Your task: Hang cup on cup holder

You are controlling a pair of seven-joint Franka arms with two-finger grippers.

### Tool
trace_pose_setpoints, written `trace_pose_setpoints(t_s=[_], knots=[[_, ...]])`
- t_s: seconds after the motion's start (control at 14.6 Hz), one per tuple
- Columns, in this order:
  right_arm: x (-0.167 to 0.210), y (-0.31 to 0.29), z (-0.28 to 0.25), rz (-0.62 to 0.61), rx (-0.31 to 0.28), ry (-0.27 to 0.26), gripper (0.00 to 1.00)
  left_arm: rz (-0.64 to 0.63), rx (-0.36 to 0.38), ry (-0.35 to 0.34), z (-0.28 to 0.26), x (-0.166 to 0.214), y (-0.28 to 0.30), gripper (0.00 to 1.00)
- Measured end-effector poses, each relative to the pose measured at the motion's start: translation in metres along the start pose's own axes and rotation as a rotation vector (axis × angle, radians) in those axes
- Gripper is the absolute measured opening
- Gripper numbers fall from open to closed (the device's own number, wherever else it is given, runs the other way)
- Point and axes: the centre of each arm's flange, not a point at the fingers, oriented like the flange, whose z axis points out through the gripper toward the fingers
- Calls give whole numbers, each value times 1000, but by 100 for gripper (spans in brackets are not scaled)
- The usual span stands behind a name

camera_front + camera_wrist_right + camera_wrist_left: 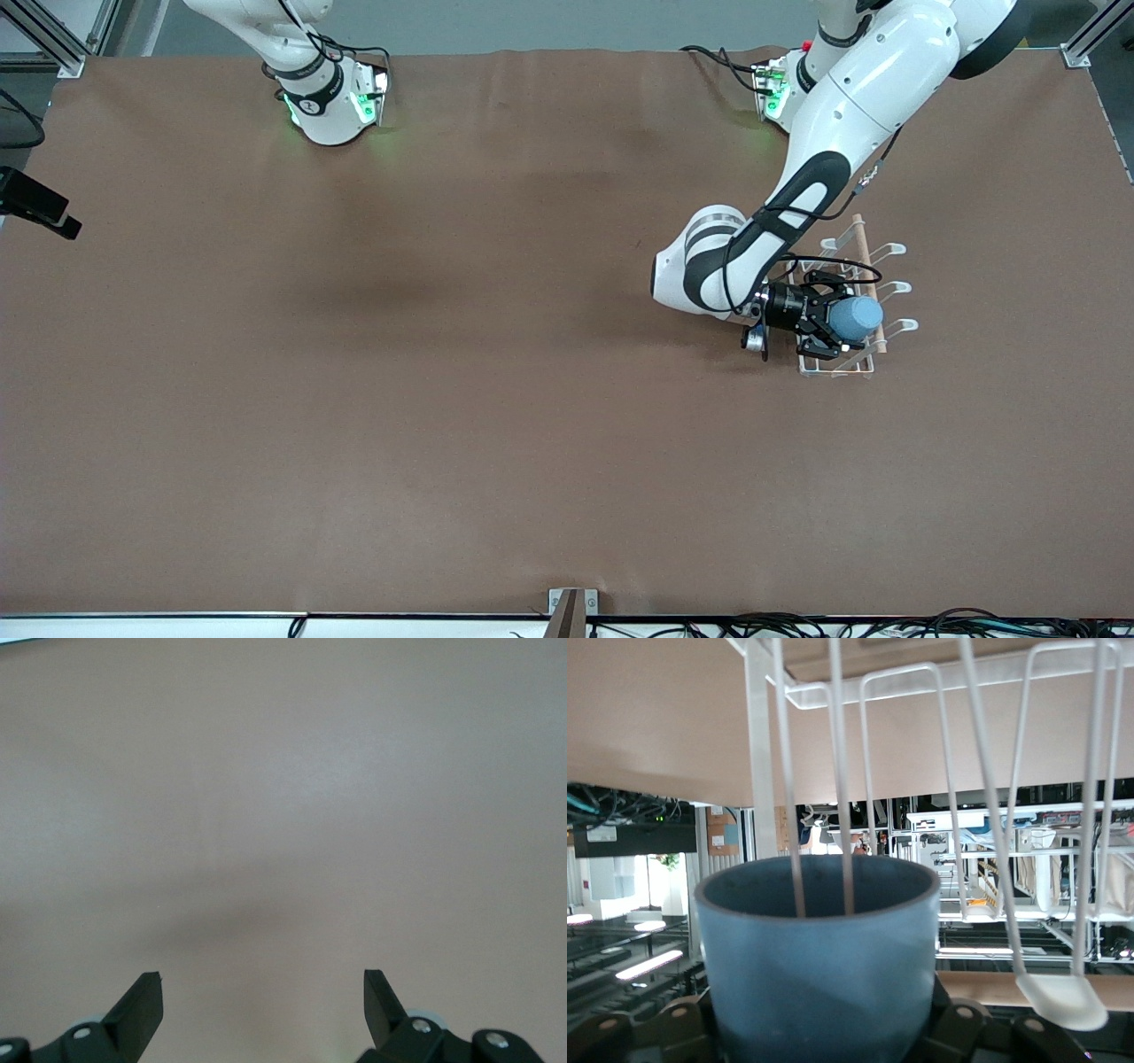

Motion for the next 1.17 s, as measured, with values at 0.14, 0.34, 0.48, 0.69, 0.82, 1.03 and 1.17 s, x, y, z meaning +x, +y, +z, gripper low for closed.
trace_pose_setpoints(t_s=[0.14,0.34,0.48,0.69,0.82,1.03,1.17], knots=[[0,0,0,0,0,0,100,-27,-6,-2,1,-3,-2,97],[0,2,-1,2,0,1,100,-49,-23,-23,3,-7,-3,99],[0,2,-1,3,0,2,100,-67,-40,-28,3,-14,-7,99],[0,3,-1,5,-1,3,100,-219,-77,-23,0,-44,-28,99],[0,5,-1,7,-2,3,100,-335,-146,19,-5,-79,-43,100],[0,6,-1,9,-2,3,100,-467,-229,134,-24,-147,-62,100],[1,9,-1,15,-2,3,100,-550,-279,205,-35,-185,-66,100]])
